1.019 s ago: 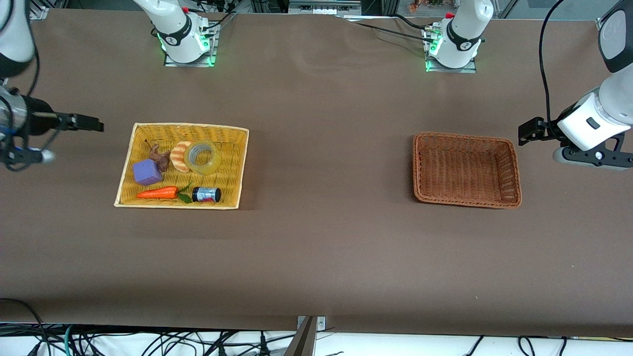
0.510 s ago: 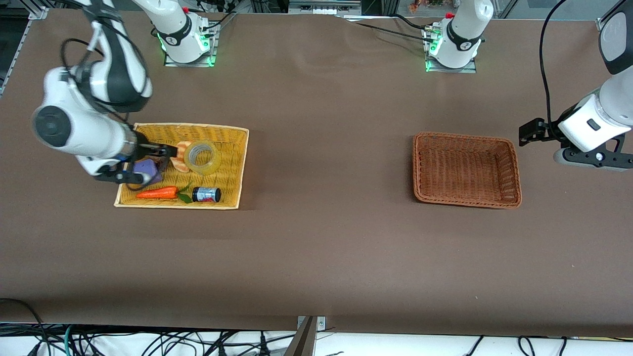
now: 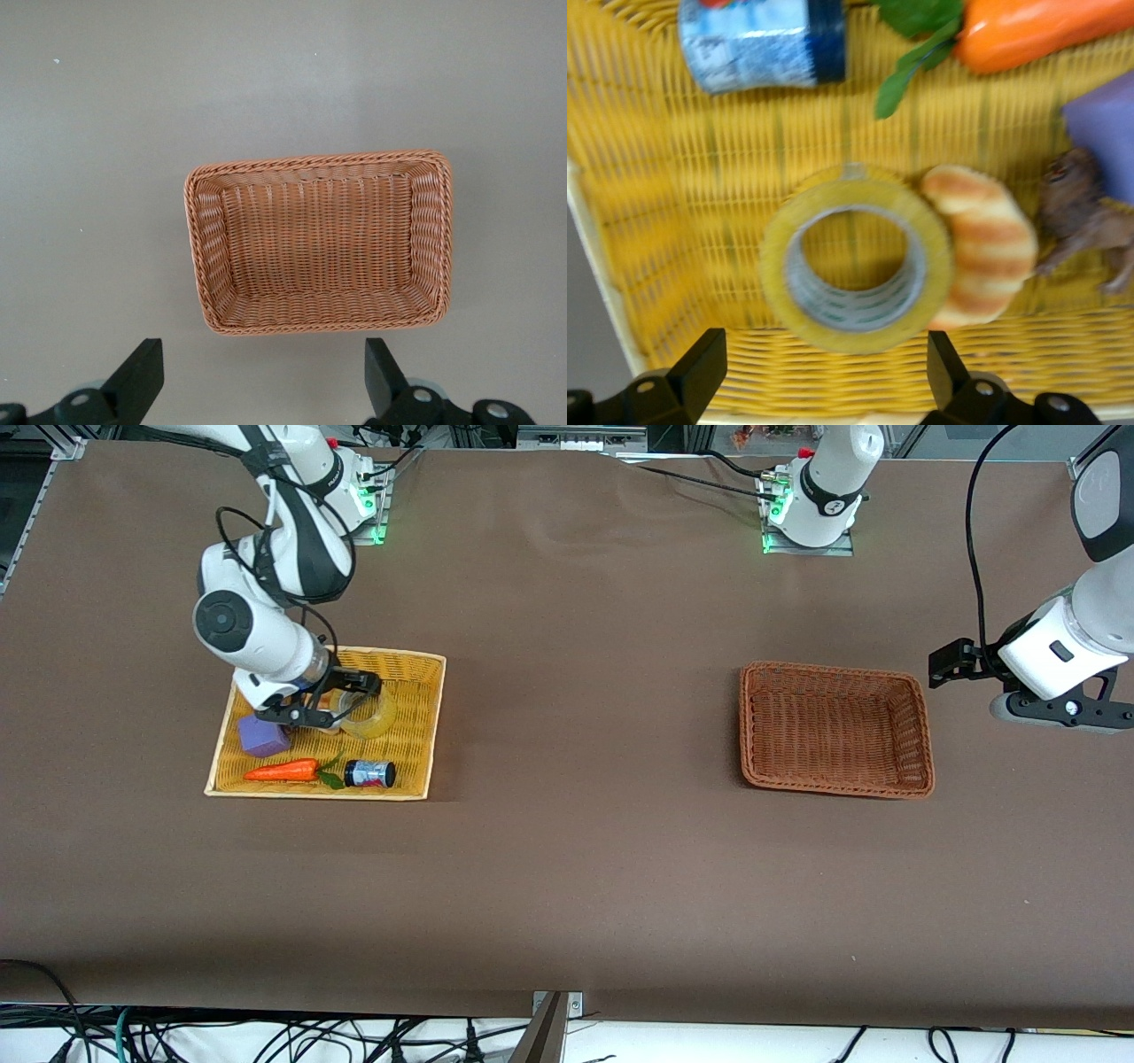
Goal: Transfer tape with both arms
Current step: 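Close the right gripper on the rim of the tape roll, then lift the tape roll and carry it toward the table middle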
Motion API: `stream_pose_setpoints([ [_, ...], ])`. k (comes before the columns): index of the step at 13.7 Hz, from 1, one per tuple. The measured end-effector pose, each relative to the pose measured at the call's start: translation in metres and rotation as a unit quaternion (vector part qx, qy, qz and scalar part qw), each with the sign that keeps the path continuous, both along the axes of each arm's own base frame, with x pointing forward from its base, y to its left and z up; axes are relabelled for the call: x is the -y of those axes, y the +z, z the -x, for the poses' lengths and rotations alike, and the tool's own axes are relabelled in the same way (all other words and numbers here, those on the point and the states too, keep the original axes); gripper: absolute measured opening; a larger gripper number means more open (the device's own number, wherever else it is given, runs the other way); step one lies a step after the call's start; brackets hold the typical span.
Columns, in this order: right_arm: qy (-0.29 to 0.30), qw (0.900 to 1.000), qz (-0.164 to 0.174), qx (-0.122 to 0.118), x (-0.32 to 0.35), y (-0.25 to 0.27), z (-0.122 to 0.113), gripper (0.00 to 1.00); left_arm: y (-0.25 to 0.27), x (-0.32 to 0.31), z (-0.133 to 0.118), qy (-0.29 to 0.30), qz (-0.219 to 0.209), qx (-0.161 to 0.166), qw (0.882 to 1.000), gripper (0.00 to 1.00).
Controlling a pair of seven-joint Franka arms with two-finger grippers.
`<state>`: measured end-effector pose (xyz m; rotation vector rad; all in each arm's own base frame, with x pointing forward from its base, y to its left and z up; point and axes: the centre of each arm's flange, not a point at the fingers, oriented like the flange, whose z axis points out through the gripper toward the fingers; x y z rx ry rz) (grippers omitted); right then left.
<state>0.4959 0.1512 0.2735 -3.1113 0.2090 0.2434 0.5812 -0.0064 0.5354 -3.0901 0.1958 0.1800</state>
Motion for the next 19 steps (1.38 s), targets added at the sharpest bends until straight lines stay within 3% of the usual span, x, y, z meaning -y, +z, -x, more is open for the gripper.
stream_pose_setpoints([
  [7, -0.007, 1.0, -0.012, 0.026, -0.008, -0.041, 0.02, 1.0, -0.001, -0.001, 0.0, 0.001, 0.0, -0.001, 1.0, 1.0],
  [14, -0.003, 0.999, -0.021, 0.029, -0.016, -0.067, 0.022, 1.0, -0.001, -0.001, 0.0, 0.001, 0.0, -0.001, 1.0, 1.0],
  [15, -0.002, 0.999, -0.021, 0.029, -0.016, -0.068, 0.022, 0.93, -0.001, -0.001, 0.0, 0.001, 0.0, -0.001, 1.0, 1.0],
  [19, 0.001, 0.999, -0.021, 0.029, -0.017, -0.069, 0.022, 0.47, -0.001, -0.001, 0.0, 0.001, 0.0, -0.001, 1.0, 1.0],
])
